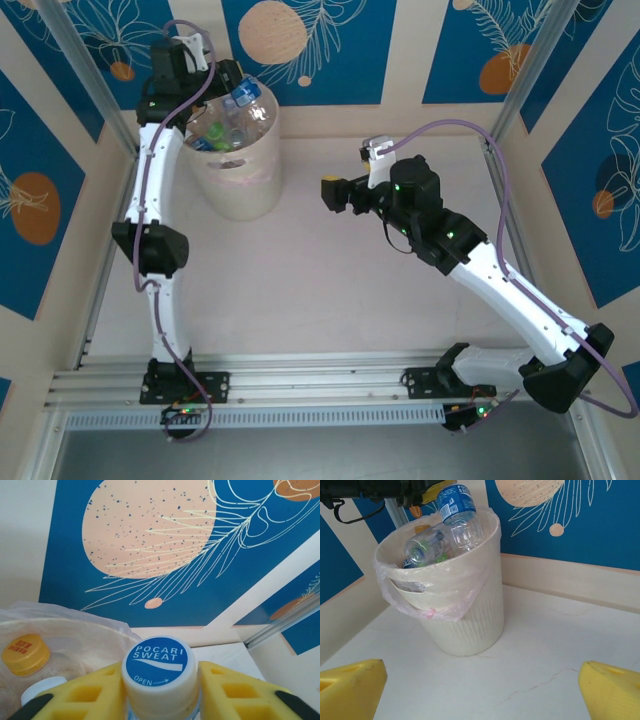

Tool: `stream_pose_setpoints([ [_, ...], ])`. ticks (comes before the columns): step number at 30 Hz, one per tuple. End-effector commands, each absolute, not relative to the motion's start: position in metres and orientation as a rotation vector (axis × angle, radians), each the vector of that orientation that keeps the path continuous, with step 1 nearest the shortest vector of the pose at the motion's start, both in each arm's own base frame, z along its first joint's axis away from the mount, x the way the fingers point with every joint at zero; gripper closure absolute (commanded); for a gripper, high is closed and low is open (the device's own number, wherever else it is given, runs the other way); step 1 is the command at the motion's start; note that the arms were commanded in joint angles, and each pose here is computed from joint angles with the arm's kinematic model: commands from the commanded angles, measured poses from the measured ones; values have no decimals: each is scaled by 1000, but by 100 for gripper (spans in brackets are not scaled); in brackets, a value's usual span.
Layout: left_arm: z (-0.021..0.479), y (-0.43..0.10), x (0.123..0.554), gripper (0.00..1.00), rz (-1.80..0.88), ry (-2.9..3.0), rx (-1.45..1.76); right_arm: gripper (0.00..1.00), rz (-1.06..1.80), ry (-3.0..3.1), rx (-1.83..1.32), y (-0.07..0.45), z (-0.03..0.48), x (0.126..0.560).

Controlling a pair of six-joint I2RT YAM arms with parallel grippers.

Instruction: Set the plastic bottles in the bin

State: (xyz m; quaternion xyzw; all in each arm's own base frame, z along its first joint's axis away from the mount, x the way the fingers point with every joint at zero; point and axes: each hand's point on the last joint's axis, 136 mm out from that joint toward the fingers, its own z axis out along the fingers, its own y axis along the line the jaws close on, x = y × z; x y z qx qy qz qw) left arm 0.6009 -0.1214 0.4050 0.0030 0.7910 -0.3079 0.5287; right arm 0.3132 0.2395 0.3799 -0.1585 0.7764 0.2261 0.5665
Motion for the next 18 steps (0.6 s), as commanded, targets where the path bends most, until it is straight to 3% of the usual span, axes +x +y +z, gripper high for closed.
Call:
stream_pose_setpoints([
  [1,383,-116,612,53,-730,1929,2,1,519,1827,-351,239,380,314],
  [9,382,-98,616,34,-614,1931,-73,1,519,1823,-359,240,378,315],
  [18,386,-94,616,34,-472,1921,-83,1,531,1808,-369,242,382,315],
])
